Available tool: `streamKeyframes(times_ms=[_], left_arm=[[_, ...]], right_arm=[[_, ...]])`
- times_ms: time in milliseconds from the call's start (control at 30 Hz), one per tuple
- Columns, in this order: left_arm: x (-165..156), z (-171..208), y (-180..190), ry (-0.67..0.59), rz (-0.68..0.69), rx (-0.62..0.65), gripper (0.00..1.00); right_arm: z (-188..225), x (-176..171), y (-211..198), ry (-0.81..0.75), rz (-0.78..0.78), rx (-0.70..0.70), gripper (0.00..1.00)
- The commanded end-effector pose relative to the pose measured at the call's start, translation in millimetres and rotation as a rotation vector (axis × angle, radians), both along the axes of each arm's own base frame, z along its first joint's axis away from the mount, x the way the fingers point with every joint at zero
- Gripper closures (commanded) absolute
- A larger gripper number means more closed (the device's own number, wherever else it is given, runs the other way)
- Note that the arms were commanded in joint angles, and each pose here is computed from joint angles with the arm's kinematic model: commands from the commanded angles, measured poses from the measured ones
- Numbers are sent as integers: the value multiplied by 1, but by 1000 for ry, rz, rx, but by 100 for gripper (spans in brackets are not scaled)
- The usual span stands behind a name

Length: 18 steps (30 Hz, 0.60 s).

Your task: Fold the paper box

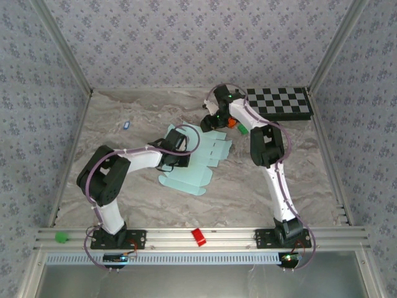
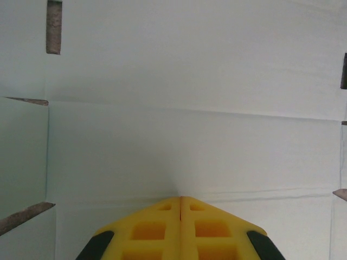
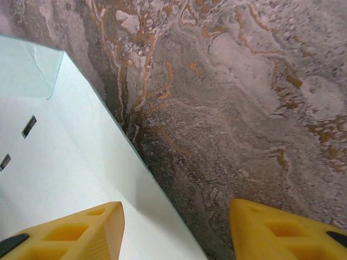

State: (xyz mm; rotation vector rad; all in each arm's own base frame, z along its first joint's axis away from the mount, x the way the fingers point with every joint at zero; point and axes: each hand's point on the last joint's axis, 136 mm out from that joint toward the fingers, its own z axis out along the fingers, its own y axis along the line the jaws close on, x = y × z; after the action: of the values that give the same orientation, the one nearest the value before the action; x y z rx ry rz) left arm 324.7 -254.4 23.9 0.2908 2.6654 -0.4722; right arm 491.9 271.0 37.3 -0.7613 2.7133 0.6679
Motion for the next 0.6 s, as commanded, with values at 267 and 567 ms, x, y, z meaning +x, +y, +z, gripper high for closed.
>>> streamKeyframes(times_ms=[267,567], left_arm=[[-35,-34,30,141,7,140,100],[-35,-33,29,137,9,142,100]], right_arm=[[17,-22,6,51,105,55,51],[42,-34,6,13,184,50,57]])
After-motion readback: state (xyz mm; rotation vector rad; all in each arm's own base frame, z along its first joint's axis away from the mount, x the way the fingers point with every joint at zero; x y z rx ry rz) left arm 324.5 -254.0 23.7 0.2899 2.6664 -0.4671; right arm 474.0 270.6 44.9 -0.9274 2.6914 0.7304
